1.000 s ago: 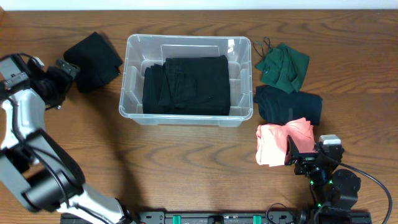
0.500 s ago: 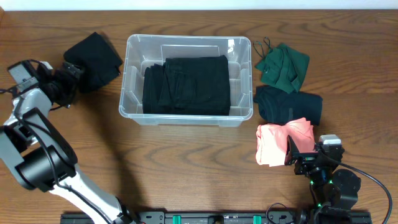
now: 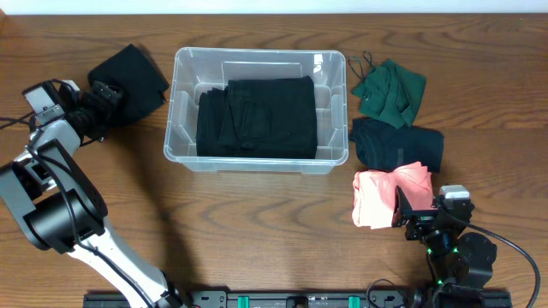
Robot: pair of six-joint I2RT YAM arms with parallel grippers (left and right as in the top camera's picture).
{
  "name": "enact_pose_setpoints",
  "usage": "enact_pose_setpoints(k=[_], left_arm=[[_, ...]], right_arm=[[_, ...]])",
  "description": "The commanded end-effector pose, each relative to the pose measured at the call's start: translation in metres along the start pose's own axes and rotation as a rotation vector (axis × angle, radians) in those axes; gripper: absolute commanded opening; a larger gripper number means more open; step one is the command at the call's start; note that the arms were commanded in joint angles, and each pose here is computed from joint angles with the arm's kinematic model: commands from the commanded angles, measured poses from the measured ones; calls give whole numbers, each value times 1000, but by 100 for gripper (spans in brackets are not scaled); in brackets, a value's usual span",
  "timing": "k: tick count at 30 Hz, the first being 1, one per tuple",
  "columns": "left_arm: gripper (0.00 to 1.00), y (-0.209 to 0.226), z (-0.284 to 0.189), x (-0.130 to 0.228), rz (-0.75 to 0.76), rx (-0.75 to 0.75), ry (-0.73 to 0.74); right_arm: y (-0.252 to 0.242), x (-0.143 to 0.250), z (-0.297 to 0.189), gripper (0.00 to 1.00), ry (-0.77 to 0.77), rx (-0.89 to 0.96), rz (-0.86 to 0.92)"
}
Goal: Pack container
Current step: 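Move the left gripper to the small black cloth and grasp it, then carry the black cloth with the left gripper into the bin's right side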
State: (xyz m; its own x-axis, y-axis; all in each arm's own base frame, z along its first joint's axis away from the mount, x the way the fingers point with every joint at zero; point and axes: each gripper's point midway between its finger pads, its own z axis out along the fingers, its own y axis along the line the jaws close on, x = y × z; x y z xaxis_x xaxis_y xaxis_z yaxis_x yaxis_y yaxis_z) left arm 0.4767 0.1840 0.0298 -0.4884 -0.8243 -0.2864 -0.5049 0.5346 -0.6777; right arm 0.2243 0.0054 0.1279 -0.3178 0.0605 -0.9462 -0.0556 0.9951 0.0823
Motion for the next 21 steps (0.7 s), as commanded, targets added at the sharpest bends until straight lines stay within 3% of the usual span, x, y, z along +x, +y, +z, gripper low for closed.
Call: enact_pose_setpoints(k=[1,4,9,14,18,21], left_arm=[[92,15,16,13,-48,-17,42],[85,23,24,20,-79,-30,62],[43,27,28,21,-80,-30,62],[15,20,28,21,-53,8,72],[6,2,22,23,-30,95,102],[6,-19,9,18,-8,174,106]], right_arm=[[1,0,0,99,-2,-2,7],[1,0,0,99,-2,-2,7],[1,0,0,99,-2,-2,7],[1,0,0,99,-2,-2,7],[1,0,0,99,-2,-2,7],[1,0,0,99,-2,-2,7]])
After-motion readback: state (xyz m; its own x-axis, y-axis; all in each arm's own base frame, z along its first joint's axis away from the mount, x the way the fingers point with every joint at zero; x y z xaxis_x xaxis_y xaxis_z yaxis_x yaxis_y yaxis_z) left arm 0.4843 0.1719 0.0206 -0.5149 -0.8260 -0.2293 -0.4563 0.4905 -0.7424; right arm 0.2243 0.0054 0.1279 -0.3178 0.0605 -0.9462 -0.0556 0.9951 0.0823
